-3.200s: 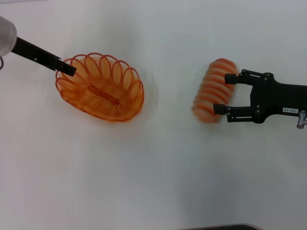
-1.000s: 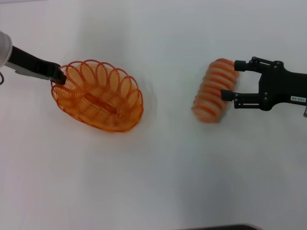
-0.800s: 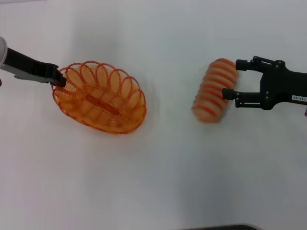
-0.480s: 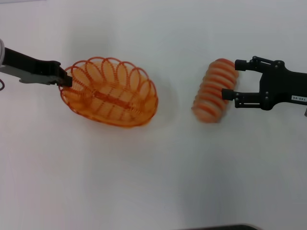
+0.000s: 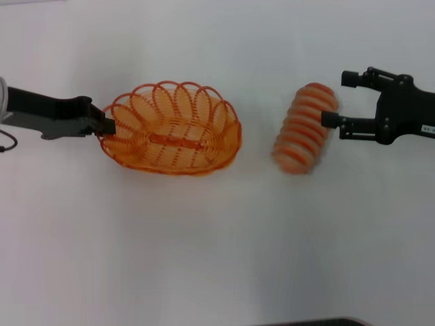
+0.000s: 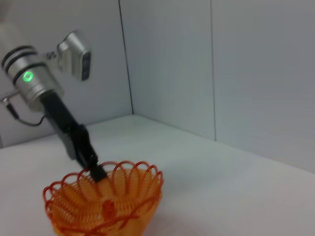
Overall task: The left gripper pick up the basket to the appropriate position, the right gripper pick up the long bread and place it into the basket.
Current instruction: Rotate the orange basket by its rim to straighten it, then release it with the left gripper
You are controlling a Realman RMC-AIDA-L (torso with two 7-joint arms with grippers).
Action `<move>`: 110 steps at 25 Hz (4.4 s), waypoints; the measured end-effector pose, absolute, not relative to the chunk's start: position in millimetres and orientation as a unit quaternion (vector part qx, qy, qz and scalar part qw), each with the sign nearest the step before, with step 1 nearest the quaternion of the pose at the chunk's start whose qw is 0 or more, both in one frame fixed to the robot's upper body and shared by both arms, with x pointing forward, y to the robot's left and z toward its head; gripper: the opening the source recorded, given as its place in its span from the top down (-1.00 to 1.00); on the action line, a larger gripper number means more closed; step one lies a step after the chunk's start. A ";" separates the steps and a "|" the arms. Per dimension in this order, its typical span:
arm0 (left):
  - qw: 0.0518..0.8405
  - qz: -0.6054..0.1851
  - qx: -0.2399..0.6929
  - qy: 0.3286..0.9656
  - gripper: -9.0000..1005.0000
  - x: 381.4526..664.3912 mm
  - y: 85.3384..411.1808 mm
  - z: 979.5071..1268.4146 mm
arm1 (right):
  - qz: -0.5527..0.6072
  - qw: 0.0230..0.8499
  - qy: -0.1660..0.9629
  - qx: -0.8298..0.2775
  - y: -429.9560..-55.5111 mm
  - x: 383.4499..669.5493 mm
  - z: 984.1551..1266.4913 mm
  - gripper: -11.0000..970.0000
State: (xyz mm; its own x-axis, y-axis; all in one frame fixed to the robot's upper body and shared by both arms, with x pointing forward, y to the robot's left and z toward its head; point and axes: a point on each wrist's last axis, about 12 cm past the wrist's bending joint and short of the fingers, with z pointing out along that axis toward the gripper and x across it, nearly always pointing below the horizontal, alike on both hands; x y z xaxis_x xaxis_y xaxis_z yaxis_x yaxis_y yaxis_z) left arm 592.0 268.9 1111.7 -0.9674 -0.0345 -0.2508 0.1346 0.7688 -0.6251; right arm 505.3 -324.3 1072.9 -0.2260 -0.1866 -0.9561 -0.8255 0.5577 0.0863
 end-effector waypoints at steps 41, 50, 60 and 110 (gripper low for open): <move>0.160 -0.335 -0.027 0.928 0.82 576.6 267.5 1087.4 | 0.316 0.532 0.704 -0.349 -321.7 509.9 1079.4 -0.91; 0.170 -0.326 -0.034 0.929 0.82 578.9 269.4 1087.3 | 0.314 0.531 0.704 -0.351 -321.3 511.9 1080.3 -0.92; 0.174 -0.322 -0.041 0.930 0.80 581.5 270.0 1088.5 | 0.313 0.532 0.704 -0.351 -320.7 513.0 1080.7 -0.92; 0.198 -0.325 -0.023 0.924 -0.05 590.9 265.2 1098.8 | 0.306 0.534 0.704 -0.355 -319.6 516.7 1080.5 -0.93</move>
